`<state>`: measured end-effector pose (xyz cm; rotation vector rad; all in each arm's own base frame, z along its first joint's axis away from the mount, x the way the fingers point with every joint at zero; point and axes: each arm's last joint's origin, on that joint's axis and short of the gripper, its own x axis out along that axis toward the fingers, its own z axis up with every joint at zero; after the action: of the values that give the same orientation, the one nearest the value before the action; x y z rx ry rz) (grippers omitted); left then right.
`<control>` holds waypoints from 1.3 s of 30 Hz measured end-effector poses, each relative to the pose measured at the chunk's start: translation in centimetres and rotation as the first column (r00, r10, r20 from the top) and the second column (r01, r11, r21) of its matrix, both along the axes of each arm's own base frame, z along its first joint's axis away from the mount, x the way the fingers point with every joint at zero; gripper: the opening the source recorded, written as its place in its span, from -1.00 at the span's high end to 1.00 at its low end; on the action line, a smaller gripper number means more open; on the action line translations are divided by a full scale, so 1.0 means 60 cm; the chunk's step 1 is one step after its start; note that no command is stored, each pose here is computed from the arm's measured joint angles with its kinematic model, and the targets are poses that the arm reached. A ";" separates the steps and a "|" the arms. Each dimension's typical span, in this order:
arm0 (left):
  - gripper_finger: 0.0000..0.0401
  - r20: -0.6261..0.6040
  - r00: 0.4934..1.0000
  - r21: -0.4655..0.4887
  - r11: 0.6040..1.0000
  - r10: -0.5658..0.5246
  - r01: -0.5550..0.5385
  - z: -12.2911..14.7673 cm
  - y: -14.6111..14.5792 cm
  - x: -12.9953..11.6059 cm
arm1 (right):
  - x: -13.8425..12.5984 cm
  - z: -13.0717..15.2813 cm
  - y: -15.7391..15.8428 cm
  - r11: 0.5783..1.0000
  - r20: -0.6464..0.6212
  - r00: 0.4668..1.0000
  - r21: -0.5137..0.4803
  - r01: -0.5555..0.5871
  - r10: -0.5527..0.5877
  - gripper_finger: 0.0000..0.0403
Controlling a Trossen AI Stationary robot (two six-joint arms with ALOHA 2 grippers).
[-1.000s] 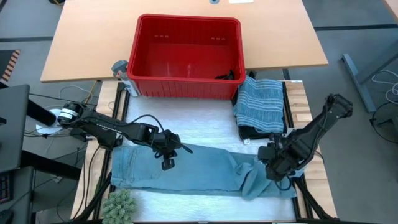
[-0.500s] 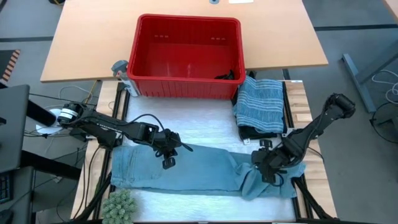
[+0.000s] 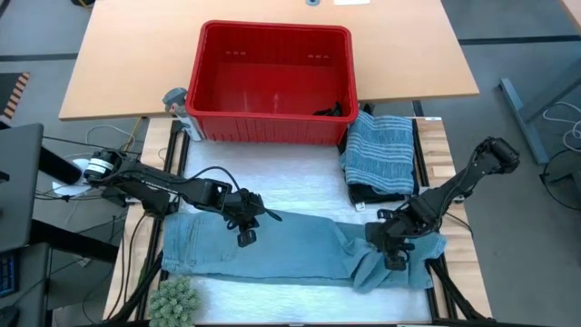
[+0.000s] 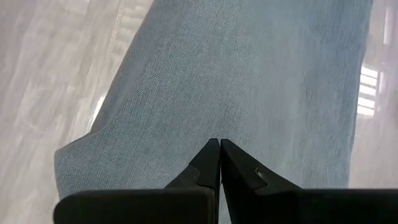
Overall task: Fold Laundry from Bin
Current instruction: Fold the light blue pants
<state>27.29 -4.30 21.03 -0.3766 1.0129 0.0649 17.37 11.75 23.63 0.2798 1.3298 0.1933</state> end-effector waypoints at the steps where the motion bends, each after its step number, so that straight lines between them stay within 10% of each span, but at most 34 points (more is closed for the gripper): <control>1: 1.00 0.000 1.000 0.002 1.000 -0.003 0.003 0.000 0.000 0.000 | 0.000 0.004 -0.001 0.999 -0.020 0.999 0.005 0.037 -0.037 0.88; 12: 1.00 0.020 1.000 0.009 1.000 -0.018 0.017 0.002 0.000 0.002 | -0.015 0.137 -0.051 0.929 -0.205 0.941 -0.313 0.196 -0.268 0.88; 22: 1.00 0.076 0.997 0.013 1.000 -0.026 0.025 0.007 -0.004 0.009 | 0.098 0.146 -0.082 0.796 -0.104 0.991 -0.605 0.004 -0.084 0.88; 31: 1.00 0.079 0.996 0.027 0.999 -0.027 0.025 0.007 -0.004 0.009 | 0.205 0.103 -0.054 0.307 -0.361 0.909 -0.858 -0.411 0.208 0.88; 36: 1.00 0.086 0.996 0.058 0.998 -0.024 0.019 0.007 -0.002 0.010 | 0.236 0.131 -0.019 -0.051 -0.455 0.843 -0.886 -0.461 0.286 0.88; 39: 1.00 0.085 0.996 0.078 0.997 -0.016 0.009 0.007 -0.001 0.009 | 0.250 0.154 -0.004 -0.142 -0.490 0.805 -0.870 -0.471 0.334 0.88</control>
<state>27.86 -4.38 21.43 -0.2995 0.9255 0.0760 32.37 11.49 32.85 -1.5097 1.2877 -0.3168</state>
